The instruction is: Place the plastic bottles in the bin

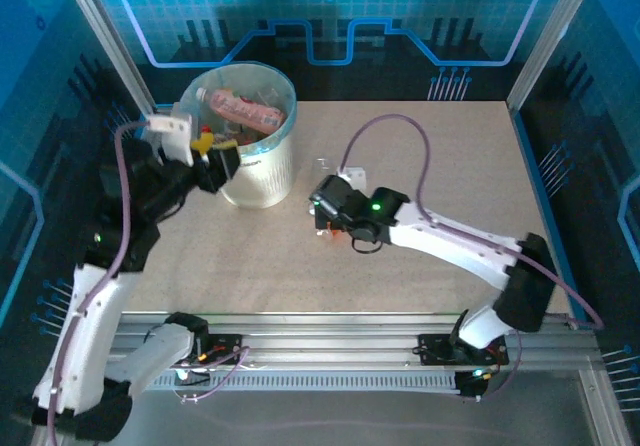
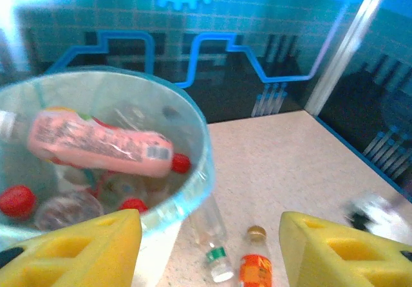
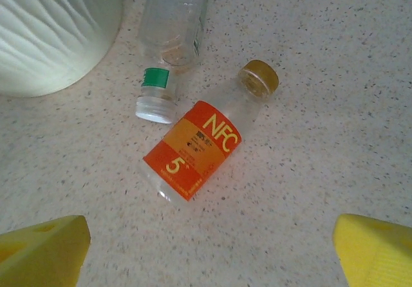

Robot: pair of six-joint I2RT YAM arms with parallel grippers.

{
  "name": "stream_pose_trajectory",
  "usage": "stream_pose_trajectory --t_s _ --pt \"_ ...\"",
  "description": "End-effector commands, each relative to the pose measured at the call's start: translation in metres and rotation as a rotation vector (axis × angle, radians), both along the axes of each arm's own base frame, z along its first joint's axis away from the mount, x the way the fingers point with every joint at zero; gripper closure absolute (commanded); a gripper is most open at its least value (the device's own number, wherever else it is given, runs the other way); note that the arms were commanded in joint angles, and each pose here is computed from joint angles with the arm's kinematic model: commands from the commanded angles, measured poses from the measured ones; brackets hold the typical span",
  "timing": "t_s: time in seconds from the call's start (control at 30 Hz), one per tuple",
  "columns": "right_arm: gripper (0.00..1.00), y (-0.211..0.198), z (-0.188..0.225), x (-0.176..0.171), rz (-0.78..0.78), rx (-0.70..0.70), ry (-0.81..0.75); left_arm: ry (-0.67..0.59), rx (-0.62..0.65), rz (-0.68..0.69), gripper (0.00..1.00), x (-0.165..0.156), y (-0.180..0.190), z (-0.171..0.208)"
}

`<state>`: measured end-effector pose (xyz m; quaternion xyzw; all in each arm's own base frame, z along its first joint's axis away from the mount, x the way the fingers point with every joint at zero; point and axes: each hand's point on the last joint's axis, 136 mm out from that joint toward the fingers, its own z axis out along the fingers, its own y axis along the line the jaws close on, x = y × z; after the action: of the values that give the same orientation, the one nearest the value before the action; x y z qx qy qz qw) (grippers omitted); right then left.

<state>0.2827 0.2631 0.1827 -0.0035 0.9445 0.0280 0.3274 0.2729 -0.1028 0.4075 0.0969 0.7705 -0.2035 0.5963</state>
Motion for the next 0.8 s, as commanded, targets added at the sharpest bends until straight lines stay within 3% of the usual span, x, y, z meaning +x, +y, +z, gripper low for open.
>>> stream_pose_trajectory --t_s 0.0,0.27,0.77 --pt "0.03 0.003 -0.015 0.011 -0.085 -0.034 -0.003 -0.011 0.016 -0.133 0.4 -0.01 -0.026 -0.034" --pt "0.06 0.011 -0.079 0.033 -0.164 -0.051 0.103 0.109 0.06 -0.219 0.39 -0.036 -0.042 -0.114" --pt "0.15 0.005 -0.139 0.041 -0.161 0.038 0.25 0.147 0.073 -0.211 0.37 -0.033 -0.042 -0.139"
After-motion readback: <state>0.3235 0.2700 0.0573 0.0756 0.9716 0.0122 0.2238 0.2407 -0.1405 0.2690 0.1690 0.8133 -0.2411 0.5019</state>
